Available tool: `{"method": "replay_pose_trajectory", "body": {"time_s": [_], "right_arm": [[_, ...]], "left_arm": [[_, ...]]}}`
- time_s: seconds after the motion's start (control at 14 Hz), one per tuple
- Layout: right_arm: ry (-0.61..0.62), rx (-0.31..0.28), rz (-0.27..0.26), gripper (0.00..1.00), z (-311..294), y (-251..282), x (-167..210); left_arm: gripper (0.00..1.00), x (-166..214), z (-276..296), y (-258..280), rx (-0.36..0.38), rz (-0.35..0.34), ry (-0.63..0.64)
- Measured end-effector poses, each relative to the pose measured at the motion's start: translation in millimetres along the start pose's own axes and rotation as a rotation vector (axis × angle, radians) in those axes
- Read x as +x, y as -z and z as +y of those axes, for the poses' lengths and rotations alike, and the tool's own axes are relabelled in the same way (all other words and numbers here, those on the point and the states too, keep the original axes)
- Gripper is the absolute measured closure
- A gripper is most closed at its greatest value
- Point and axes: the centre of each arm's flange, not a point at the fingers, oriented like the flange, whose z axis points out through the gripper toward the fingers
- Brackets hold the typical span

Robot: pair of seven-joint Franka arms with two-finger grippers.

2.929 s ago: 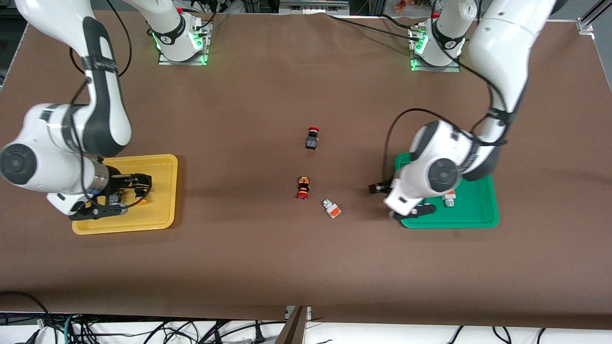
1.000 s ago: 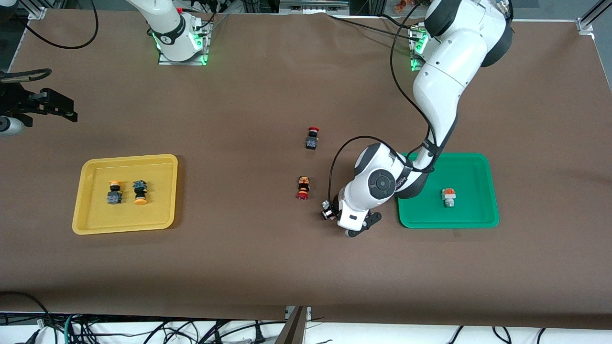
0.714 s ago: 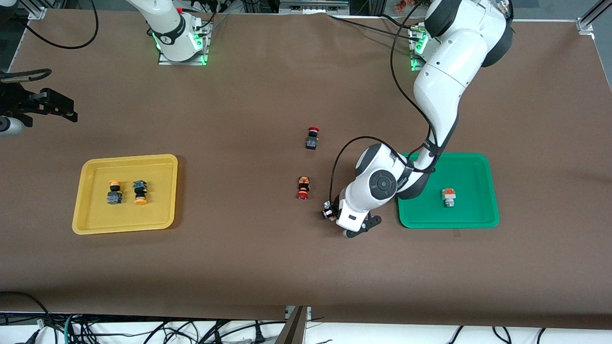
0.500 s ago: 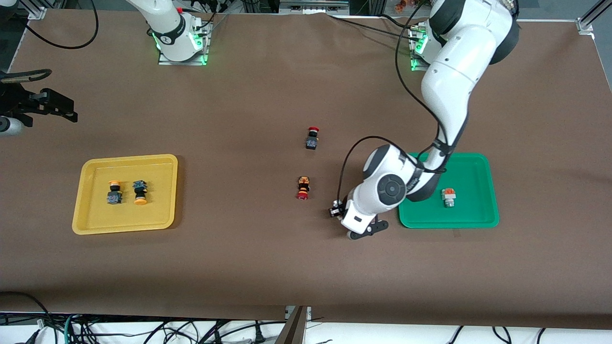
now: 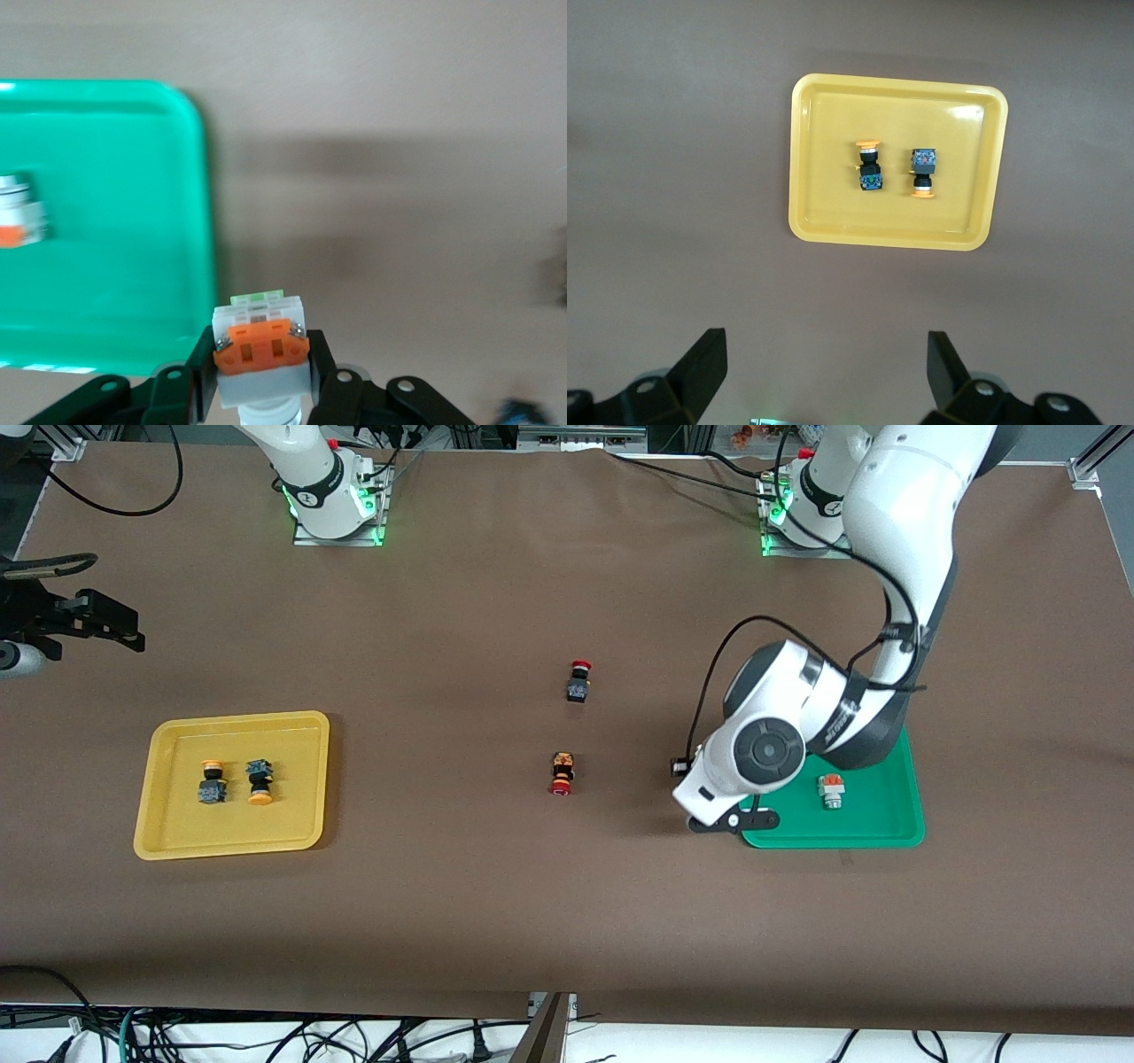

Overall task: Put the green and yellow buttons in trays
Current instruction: 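Carry the green button into the green tray and open the left gripper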

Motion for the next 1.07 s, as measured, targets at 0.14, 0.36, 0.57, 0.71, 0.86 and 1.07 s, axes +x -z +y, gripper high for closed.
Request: {"method": "replay_pose_trajectory", "body": {"time_s": [0.14,0.36,0.57,0.71,0.86,1.07], "right_arm": [[0.000,0.000,0.000,0.00,0,0,0],[0.000,0.000,0.000,0.00,0,0,0],[0.000,0.000,0.000,0.00,0,0,0],[0.000,0.000,0.000,0.00,0,0,0],[0.000,0.000,0.000,0.00,0,0,0],[0.000,0.000,0.000,0.00,0,0,0]], "left_arm": [[0.56,4,-50,-18,0.005,-0.005,-0.047],[0.56,30,-128,-89,-0.069,0.056,-0.119],[0.56,34,-153,-127,-0.094,0.050,-0.144],[0.56,31,-142,-126,-0.097,0.051,-0.161],[0.56,30,-136,-127,-0.097,0.049,-0.171],[0.46,30,-136,-128,-0.098,0.048,-0.170]]}}
